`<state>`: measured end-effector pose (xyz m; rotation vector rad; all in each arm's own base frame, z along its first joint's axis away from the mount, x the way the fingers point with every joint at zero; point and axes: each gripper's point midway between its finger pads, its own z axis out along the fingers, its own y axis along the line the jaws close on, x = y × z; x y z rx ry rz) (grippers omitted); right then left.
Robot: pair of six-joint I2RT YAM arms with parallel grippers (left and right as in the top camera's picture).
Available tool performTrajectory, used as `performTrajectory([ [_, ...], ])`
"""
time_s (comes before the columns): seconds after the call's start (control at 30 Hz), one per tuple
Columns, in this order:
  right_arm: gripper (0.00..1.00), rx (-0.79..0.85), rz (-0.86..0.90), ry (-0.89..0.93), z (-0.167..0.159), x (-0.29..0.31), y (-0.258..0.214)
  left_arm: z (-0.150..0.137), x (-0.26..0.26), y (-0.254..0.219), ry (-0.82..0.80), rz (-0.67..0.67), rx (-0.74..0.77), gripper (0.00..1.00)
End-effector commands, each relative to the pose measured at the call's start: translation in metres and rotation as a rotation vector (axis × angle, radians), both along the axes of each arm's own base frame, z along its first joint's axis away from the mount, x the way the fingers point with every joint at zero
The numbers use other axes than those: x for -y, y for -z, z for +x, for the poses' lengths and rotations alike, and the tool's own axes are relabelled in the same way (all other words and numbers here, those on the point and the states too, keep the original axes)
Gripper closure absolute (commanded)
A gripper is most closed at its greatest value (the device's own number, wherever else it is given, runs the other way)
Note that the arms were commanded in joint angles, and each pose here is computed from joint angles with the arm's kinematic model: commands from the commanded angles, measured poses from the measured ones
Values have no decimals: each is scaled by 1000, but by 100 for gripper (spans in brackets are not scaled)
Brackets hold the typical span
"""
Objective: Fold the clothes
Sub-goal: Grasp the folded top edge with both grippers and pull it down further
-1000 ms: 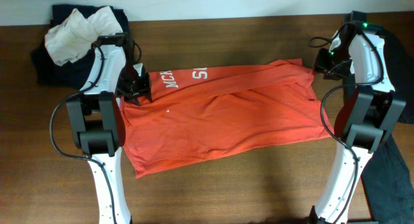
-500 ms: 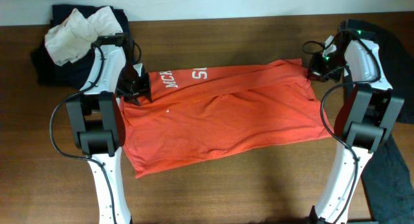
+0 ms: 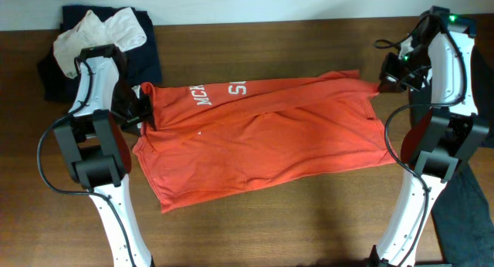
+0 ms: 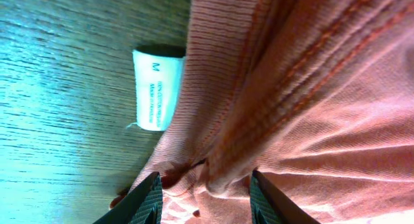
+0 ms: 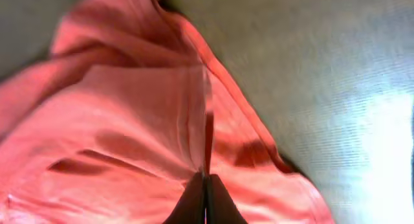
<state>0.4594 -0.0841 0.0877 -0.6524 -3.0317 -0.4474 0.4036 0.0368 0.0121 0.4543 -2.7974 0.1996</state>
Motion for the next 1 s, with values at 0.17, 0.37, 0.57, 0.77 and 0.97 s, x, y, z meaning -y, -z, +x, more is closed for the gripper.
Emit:
performTrajectory([
  [0.17, 96, -238, -366, 86, -50, 60, -4, -4, -5, -3, 1, 9, -4, 57],
  [0.37, 29, -253, -362, 81, -54, 58, -5, -7, -10, -3, 7, 26, -17, 57],
  [0.57, 19, -194, -195, 86, -41, 30, -5, 17, -10, -57, 0, 22, 84, 70],
  [0.77, 83, -104, -77, 32, -14, -18, -1, 30, 70, -66, 164, -148, 154, 100],
  [0.97, 88, -33, -103, -77, 10, -65, 19, 23, 110, -5, 243, -154, 126, 99],
])
